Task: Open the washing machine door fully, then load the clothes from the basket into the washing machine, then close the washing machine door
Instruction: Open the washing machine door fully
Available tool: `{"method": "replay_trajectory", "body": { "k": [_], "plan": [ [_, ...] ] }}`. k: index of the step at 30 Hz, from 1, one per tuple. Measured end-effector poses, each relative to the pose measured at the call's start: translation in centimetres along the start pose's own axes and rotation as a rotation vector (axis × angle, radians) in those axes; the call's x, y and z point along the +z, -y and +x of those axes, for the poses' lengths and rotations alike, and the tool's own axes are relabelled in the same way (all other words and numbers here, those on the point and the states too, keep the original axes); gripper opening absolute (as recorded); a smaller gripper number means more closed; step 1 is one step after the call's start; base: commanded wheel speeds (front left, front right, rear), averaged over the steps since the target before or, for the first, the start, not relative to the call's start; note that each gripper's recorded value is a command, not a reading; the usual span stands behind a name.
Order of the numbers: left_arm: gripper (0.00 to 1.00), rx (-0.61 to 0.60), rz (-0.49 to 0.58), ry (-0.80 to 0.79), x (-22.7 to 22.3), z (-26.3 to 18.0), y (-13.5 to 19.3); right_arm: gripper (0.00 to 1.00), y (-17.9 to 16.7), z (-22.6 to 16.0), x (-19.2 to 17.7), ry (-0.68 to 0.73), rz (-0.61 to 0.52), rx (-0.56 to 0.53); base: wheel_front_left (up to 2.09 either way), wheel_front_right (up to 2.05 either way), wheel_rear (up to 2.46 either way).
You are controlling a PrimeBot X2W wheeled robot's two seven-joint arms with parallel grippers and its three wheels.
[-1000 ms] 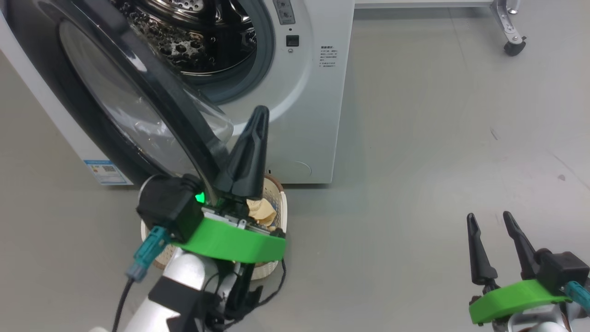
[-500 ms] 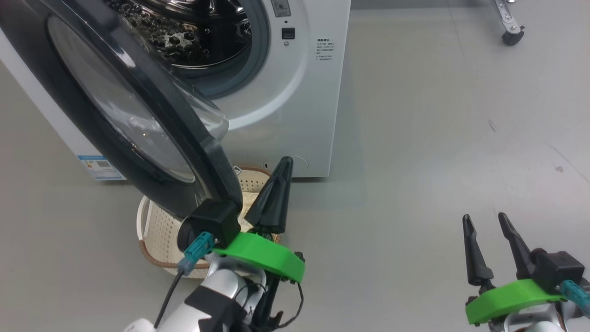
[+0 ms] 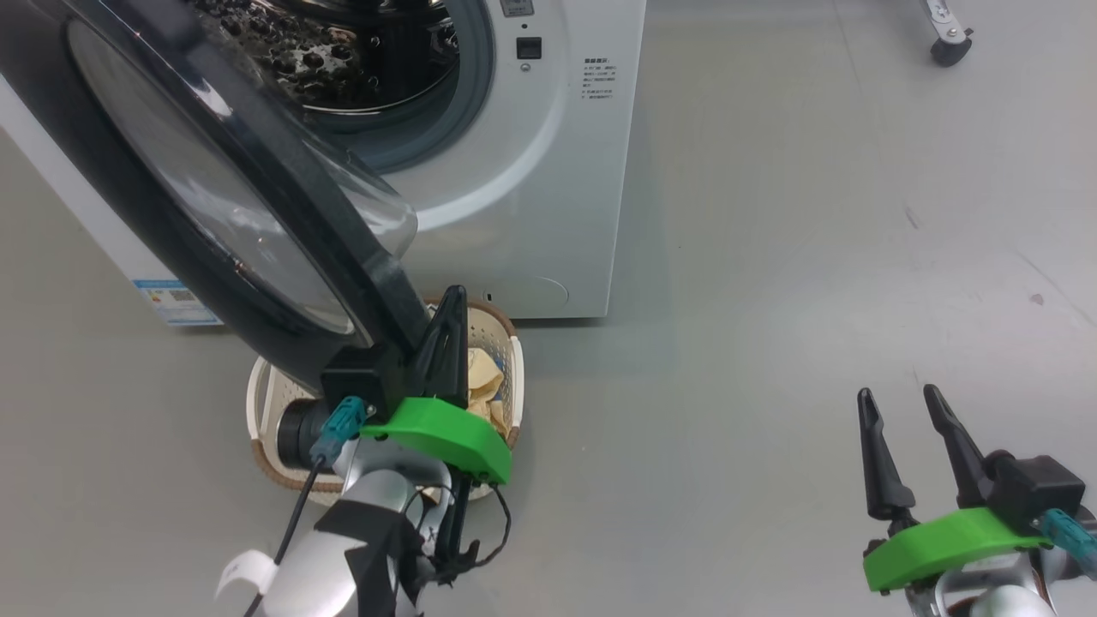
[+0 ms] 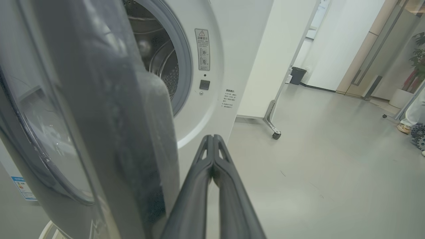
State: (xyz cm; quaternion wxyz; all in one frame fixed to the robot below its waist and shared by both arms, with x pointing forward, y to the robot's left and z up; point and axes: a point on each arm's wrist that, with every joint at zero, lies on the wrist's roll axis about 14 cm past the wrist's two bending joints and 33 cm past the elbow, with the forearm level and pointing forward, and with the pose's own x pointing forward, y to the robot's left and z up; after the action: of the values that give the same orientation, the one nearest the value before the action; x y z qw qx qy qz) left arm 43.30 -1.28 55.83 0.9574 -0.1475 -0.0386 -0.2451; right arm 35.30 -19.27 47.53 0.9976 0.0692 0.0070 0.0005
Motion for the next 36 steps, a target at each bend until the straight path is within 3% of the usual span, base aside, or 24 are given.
{"method": "replay_trajectory", "body": {
  "k": [27, 36],
  "plan": [
    [0.00, 0.095, 0.050, -0.044, -1.6, -1.4, -2.8, 1.00, -0.9, 0.9, -0.8, -0.025, -0.007, 0.031, 0.00, 0.00, 0.00],
    [0.00, 0.186, 0.066, -0.048, -1.8, -3.7, -5.3, 1.00, -1.8, 1.7, -1.2, -0.036, -0.013, 0.062, 0.00, 0.00, 0.00]
  ]
}}
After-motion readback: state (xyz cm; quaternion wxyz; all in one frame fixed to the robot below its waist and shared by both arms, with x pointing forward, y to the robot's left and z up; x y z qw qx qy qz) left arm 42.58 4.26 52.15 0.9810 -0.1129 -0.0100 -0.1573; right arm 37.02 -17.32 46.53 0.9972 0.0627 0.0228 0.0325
